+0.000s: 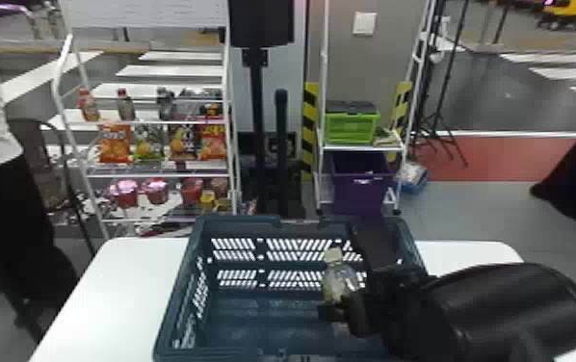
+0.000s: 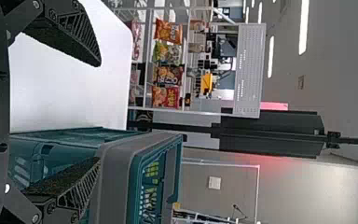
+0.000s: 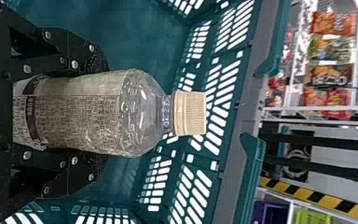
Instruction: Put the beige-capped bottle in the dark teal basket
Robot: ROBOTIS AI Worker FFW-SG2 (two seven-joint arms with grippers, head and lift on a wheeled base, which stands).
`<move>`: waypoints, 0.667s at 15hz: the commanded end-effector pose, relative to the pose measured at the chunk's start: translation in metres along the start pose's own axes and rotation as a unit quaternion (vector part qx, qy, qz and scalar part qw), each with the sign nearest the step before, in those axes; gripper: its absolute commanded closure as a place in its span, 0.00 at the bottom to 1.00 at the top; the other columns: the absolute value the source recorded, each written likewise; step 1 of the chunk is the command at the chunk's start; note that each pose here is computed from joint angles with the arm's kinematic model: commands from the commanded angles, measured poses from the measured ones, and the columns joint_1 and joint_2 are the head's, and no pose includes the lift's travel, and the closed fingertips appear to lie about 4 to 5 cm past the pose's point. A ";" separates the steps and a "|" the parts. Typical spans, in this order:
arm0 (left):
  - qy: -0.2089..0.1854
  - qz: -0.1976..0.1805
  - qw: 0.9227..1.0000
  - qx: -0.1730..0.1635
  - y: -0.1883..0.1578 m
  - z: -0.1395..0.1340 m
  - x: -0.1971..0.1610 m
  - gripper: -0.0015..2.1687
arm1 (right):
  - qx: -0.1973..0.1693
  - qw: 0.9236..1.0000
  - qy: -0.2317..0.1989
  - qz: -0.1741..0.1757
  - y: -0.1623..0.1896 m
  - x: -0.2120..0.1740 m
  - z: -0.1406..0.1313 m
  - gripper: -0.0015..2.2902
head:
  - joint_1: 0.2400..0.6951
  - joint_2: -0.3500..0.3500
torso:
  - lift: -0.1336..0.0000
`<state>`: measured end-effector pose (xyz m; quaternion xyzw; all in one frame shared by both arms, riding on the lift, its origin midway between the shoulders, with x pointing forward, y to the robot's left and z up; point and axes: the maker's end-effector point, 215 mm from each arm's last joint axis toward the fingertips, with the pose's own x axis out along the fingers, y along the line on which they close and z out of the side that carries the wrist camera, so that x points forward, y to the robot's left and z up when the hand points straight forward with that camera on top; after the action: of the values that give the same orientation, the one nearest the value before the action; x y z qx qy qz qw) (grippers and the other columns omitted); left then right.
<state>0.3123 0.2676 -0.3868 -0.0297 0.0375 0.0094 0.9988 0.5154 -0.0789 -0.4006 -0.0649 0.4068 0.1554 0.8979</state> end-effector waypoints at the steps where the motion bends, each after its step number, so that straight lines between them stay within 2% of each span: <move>1: -0.005 0.001 1.000 -0.002 0.001 0.002 -0.001 0.08 | -0.007 1.000 0.025 -0.003 -0.003 0.017 -0.003 0.97 | 0.57 0.50 | 1.00; 4: -0.009 0.001 1.000 -0.004 0.002 0.004 -0.002 0.08 | -0.003 0.998 0.055 0.003 -0.005 0.039 -0.016 0.97 | 0.57 0.50 | 1.00; 7: -0.008 0.001 1.000 -0.004 0.002 0.004 -0.003 0.08 | -0.005 0.998 0.056 0.005 -0.006 0.053 -0.014 0.96 | 0.57 0.50 | 1.00; 10: -0.009 0.002 1.000 -0.004 0.002 0.004 -0.003 0.08 | -0.006 0.999 0.045 0.005 -0.005 0.057 -0.008 0.88 | 0.57 0.50 | 1.00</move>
<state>0.3096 0.2697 -0.3830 -0.0338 0.0292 0.0115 0.9989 0.5448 -0.0749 -0.4498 -0.0766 0.4495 0.1583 0.8758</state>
